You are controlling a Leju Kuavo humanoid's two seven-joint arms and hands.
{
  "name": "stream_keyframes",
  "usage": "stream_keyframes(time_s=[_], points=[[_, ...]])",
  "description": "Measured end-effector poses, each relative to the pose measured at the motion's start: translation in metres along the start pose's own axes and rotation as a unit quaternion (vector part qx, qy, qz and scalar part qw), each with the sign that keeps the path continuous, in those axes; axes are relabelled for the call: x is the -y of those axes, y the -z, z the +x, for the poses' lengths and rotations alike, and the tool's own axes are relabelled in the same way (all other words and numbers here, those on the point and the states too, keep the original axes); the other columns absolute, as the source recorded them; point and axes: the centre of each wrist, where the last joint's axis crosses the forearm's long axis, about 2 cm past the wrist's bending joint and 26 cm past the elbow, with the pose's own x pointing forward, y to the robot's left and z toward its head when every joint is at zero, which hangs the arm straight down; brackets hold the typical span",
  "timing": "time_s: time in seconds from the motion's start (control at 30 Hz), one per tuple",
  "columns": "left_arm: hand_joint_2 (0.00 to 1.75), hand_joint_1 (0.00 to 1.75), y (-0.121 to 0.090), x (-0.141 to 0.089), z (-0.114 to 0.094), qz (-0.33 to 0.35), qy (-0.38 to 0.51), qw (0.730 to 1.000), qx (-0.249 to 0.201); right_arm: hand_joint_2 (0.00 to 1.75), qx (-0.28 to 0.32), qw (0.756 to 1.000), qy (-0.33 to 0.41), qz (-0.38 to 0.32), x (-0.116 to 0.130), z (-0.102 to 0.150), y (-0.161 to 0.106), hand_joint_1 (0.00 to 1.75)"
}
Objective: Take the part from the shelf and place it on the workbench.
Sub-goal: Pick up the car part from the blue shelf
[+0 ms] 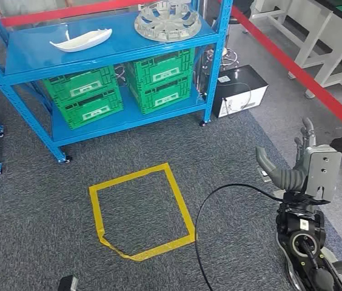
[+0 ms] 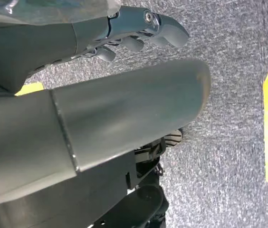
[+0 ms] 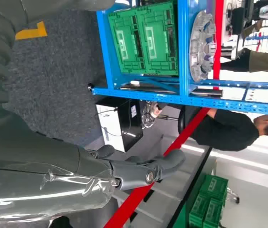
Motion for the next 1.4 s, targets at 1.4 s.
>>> stream_keyframes(time_s=[1.4], points=[[0.00,0.00,-0.001,0.000,-0.002,0.008,0.008,1.000,0.003,1.75,0.018,1.000,0.010,0.016,-0.006,0.005,0.003,0.00]])
